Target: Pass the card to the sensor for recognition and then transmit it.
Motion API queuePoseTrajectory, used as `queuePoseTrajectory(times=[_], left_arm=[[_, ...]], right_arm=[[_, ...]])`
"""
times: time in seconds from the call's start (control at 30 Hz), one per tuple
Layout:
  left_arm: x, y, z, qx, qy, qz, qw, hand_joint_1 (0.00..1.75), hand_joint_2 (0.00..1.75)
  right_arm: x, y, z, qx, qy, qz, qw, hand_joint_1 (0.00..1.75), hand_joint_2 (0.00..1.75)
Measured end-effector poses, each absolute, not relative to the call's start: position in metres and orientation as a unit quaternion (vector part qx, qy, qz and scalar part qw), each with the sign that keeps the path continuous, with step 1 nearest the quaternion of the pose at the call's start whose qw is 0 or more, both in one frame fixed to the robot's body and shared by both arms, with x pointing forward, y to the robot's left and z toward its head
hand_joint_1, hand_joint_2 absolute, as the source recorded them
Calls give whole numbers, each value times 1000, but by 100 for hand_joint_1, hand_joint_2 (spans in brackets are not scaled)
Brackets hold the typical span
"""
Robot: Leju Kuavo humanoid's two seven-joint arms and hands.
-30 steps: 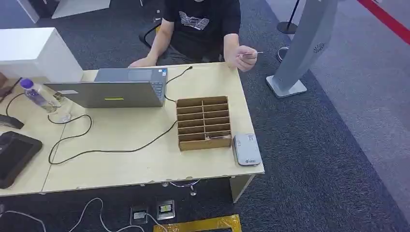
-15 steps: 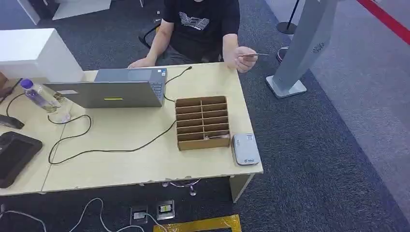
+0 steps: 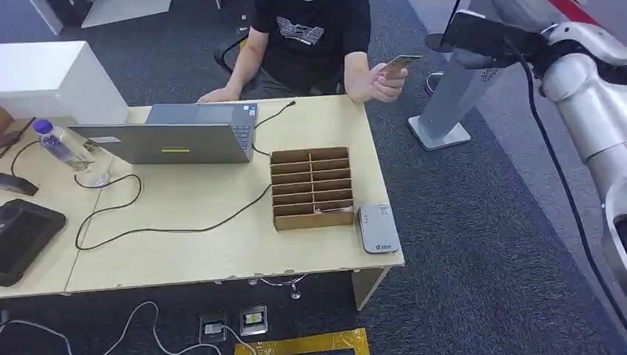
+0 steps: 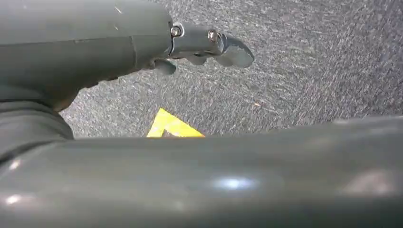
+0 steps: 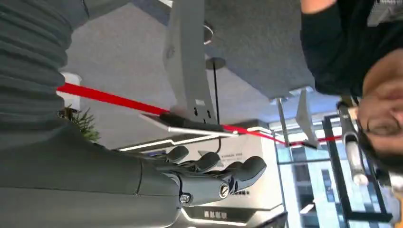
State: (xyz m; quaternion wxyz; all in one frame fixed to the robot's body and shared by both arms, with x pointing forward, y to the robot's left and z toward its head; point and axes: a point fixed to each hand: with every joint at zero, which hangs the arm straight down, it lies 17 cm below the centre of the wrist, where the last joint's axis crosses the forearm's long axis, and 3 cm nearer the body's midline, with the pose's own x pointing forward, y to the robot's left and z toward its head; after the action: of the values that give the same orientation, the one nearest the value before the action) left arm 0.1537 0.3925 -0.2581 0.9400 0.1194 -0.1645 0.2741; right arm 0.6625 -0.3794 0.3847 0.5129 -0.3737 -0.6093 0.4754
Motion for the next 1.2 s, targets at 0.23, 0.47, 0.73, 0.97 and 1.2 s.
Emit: queuePoseTrajectory(times=[0.23,0.47,0.73,0.97,1.2], left_arm=[[153,396,-258,120,-166,269,941,0,0],[150,398,-258,118,-166,257,945,0,0],[151,399,-258,113,-169,246,948,0,0],[147,405,-258,118,-162,249,948,0,0],[147,409,-257,121,-161,249,947,0,0]], right_arm=[[659,-382,351,-372,-585,490,528,0,175],[651,-396,315,-371,-565,494,547,175,175],[647,-398,294,-367,-555,502,553,175,175],[646,-396,291,-356,-568,485,562,175,175],[645,-395,285,-357,-570,485,559,175,175]])
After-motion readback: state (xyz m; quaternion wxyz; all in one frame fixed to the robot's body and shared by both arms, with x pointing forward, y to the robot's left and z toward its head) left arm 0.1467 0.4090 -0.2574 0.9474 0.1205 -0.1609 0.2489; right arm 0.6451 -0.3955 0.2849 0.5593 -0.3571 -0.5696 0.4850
